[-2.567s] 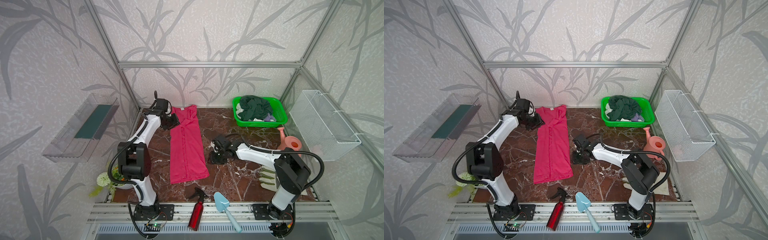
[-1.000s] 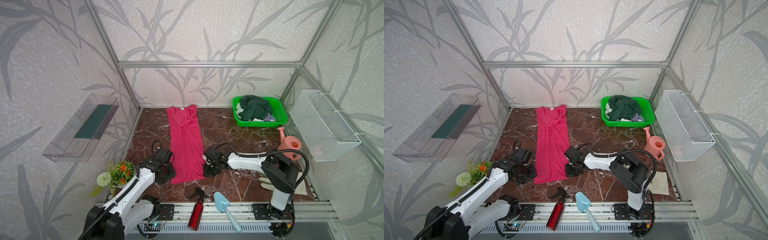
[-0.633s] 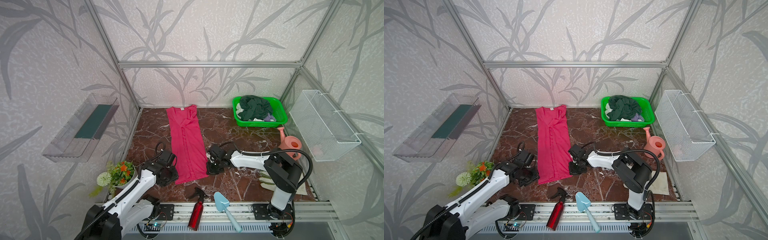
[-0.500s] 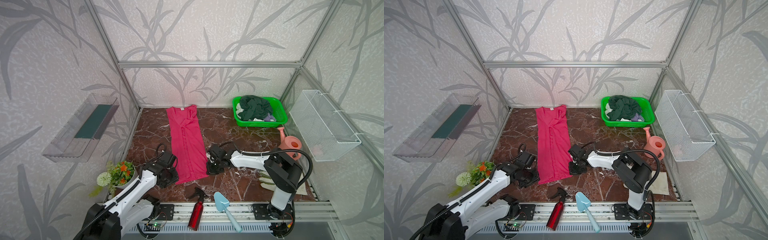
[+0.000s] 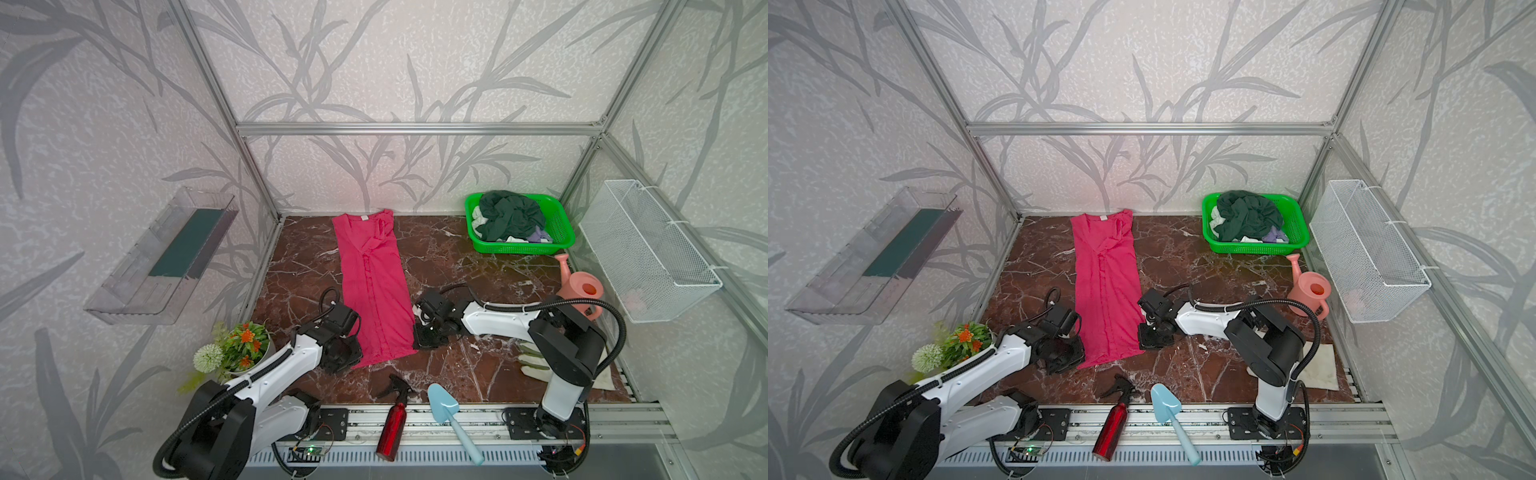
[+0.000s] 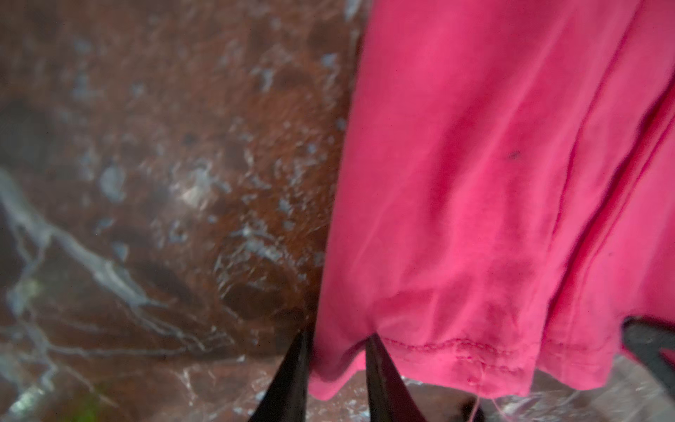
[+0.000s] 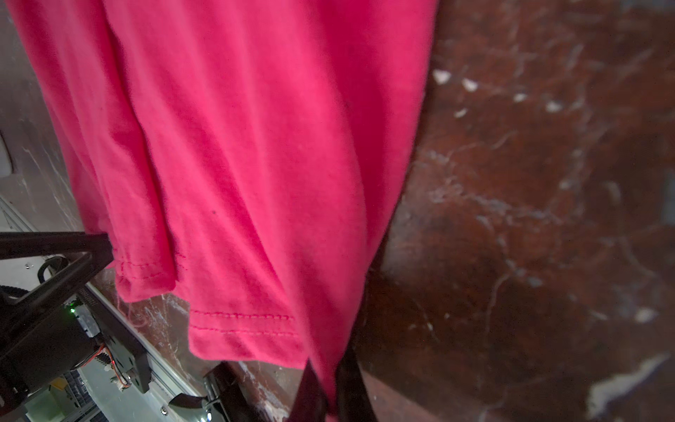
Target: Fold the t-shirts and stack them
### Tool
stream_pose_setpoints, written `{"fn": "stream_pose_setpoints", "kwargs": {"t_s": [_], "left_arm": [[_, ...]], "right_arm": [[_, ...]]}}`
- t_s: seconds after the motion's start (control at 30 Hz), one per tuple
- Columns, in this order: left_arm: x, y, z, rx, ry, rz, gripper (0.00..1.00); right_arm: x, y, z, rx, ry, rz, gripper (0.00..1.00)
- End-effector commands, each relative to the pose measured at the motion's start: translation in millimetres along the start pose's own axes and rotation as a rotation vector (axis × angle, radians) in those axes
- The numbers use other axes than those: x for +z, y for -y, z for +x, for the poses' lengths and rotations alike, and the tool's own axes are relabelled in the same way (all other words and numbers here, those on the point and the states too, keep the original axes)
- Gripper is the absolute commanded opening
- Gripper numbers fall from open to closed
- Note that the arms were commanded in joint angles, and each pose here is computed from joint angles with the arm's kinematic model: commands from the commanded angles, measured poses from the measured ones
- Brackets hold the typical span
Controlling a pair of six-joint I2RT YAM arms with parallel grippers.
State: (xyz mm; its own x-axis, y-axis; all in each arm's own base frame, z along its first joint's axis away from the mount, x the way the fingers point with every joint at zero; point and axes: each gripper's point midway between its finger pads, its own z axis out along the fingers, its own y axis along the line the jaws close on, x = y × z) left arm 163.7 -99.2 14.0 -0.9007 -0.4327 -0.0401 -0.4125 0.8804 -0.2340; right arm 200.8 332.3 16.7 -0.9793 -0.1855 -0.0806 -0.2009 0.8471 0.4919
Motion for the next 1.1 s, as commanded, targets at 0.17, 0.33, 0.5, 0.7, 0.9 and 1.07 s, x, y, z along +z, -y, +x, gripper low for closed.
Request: {"fn": "stream_pose_setpoints", "kwargs": {"t_s": [0.17, 0.33, 0.5, 0.7, 0.9, 1.07], "left_arm": [[-20.4, -14.0, 18.4, -0.019, 0.005, -0.032, 0.00], [-50.9, -11.8, 31.7, -0.030, 0.022, -0.009, 0.00], [-74.8, -3.5, 25.1, 0.002, 0.067, 0.015, 0.00], [-88.4, 9.1, -7.1, 0.047, 0.198, -0.021, 0.00], [-103.9, 16.6, -37.7, 0.043, 0.339, -0.037, 0.00], [-106.9, 24.7, -63.2, 0.050, 0.408, -0.036, 0.00]], "right_arm": [[-10.7, 25.3, 26.7, 0.064, -0.025, 0.060, 0.00], [-23.7, 16.0, 37.6, 0.058, -0.006, 0.073, 0.00], [-31.7, -2.2, 38.4, 0.063, 0.020, 0.045, 0.00], [-68.0, -15.0, 3.6, 0.038, 0.167, 0.076, 0.00], [-96.8, -29.7, -37.1, 0.004, 0.262, 0.037, 0.00], [-105.6, -40.3, -65.9, -0.035, 0.296, 0.026, 0.00]]}}
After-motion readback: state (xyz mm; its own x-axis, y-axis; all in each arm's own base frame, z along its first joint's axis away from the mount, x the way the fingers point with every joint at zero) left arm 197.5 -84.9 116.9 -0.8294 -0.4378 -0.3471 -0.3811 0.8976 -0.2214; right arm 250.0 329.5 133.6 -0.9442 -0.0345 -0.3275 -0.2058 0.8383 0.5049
